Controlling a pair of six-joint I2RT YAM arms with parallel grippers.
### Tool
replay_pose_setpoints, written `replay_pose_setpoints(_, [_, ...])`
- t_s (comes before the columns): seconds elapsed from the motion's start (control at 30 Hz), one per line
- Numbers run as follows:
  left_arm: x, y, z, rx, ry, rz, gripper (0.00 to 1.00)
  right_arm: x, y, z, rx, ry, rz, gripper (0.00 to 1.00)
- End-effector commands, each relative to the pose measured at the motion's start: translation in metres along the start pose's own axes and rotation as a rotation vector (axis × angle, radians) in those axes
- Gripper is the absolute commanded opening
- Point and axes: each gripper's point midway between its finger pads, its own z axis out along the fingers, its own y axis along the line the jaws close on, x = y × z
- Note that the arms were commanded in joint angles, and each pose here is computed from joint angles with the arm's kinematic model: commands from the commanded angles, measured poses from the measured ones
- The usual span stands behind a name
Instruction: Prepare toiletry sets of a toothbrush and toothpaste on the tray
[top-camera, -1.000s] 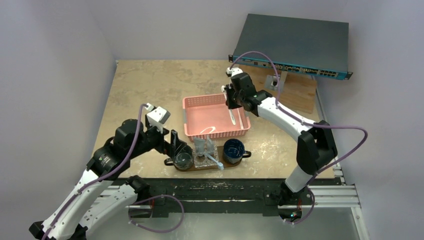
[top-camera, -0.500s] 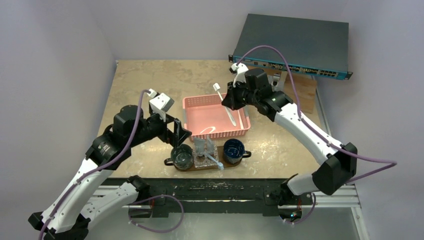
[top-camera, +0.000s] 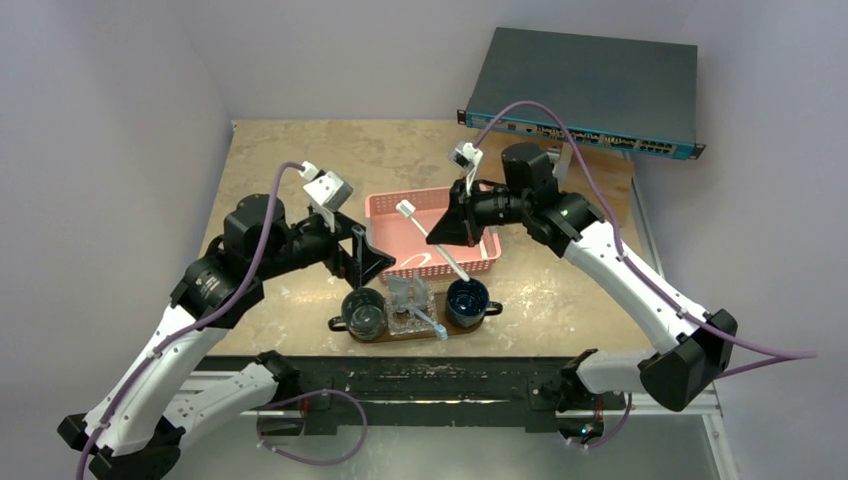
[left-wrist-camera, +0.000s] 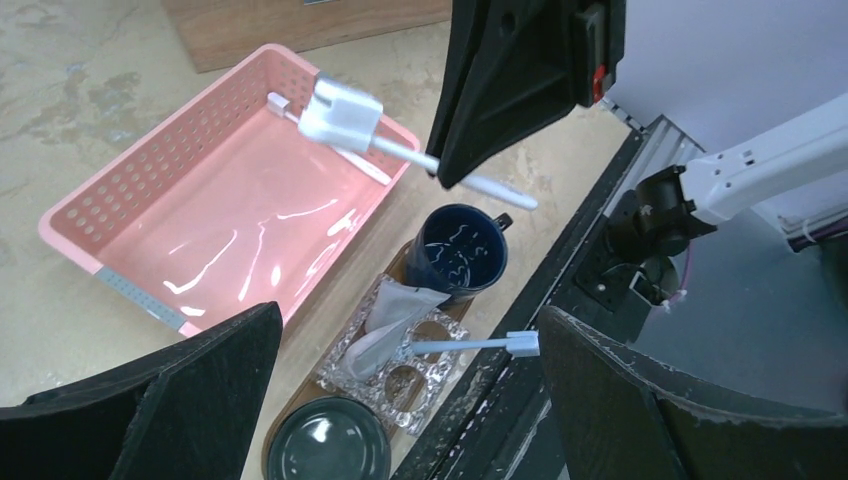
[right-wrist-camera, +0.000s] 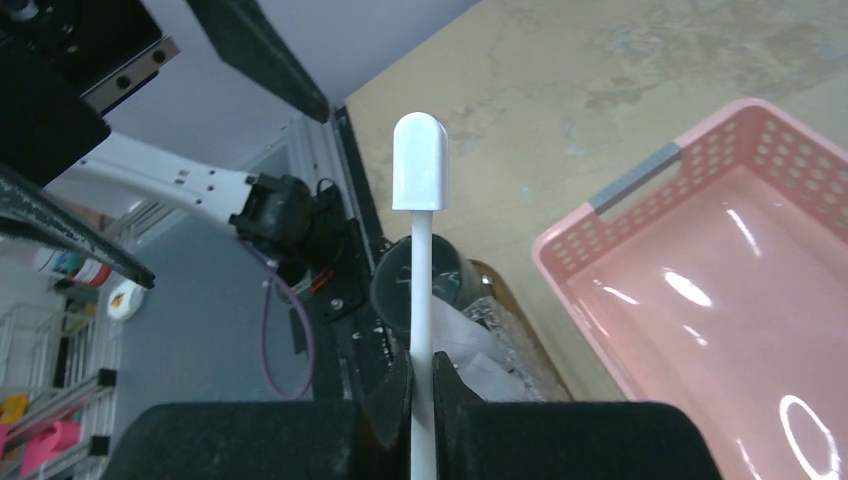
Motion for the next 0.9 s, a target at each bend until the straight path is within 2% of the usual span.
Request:
replay_pose_setpoints(0.0, [-0.031, -0.028, -0.007, 0.123, -0.074, -0.013, 1.00, 0.015, 0.045, -0.004, -0.203, 0.047, -0.063, 0.00])
replay_pose_setpoints(0.3, [-0.038, -0.030, -0.011, 0.247, -0.085, -0.152, 0.99, 0.038, 0.097, -0.005, -0.410, 0.115, -0.162, 0.00])
replay_pose_setpoints(0.47, [-0.036, -0.038, -0.015, 0.314, -0.072, -0.160, 0.96, 0.037, 0.110, -0.009, -0.487, 0.108, -0.169, 0.00])
replay_pose_setpoints(0.7, [-0.025, -0.050, -0.020, 0.394, -0.031, -0.157, 0.89, 0.030, 0.123, -0.007, -0.573, 0.111, -0.154, 0.00])
replay_pose_setpoints(0.87, [-0.017, -0.054, -0.022, 0.428, -0.001, -0.160, 0.79, 0.026, 0.130, -0.002, -0.601, 0.114, -0.136, 0.00])
